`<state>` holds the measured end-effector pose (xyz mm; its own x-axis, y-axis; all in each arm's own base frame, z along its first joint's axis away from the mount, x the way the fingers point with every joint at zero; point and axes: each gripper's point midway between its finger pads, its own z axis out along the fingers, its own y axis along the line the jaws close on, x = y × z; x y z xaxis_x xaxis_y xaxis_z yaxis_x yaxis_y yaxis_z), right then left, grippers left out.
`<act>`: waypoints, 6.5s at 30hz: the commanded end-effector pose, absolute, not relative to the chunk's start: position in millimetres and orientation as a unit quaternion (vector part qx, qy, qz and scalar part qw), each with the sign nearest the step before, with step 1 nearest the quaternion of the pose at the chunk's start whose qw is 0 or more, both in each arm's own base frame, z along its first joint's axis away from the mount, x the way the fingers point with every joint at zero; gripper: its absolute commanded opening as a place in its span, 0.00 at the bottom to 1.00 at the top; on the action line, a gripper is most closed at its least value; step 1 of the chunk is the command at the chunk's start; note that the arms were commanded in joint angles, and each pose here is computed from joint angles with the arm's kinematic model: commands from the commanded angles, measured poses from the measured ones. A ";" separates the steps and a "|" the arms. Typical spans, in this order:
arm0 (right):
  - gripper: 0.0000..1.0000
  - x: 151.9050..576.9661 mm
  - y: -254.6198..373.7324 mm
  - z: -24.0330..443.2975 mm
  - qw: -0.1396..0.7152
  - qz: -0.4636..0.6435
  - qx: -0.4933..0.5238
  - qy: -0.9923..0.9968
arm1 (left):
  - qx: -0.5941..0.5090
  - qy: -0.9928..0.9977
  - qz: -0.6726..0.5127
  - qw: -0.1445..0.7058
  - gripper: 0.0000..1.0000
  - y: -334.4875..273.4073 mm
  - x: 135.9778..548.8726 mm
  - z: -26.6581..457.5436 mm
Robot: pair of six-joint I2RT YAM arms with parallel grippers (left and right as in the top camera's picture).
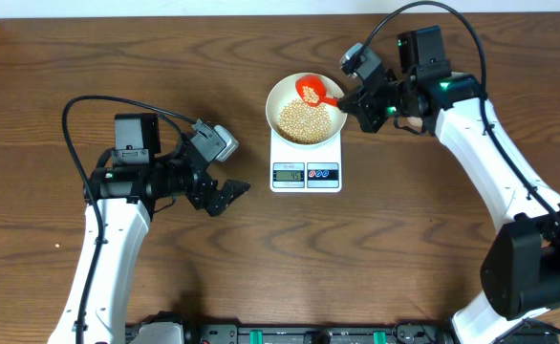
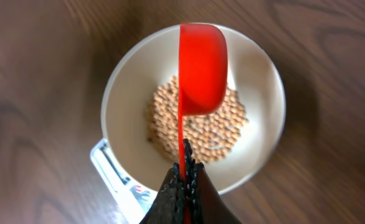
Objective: Scoop item into bowl and weigh 50g on scale
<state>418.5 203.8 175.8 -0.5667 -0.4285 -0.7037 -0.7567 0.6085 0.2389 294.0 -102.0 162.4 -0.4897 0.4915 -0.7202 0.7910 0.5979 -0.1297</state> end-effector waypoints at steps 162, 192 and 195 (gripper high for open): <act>0.01 428.6 168.4 243.0 0.373 0.377 -0.310 0.789 | 0.387 0.829 -0.238 0.327 0.98 -105.0 291.9 163.5; 0.01 427.7 161.3 249.2 0.373 0.401 -0.296 0.783 | 0.387 0.829 -0.238 0.327 0.98 -105.0 291.9 163.5; 0.01 428.0 165.5 244.5 0.369 0.388 -0.297 0.790 | 0.387 0.829 -0.238 0.327 0.98 -105.0 291.9 163.5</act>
<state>431.6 157.6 227.7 -0.5817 -0.1739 -0.7946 -0.7382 0.5232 0.4259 294.0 -102.0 162.4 -0.4894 0.4918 -0.7202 0.7912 0.5977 -0.1295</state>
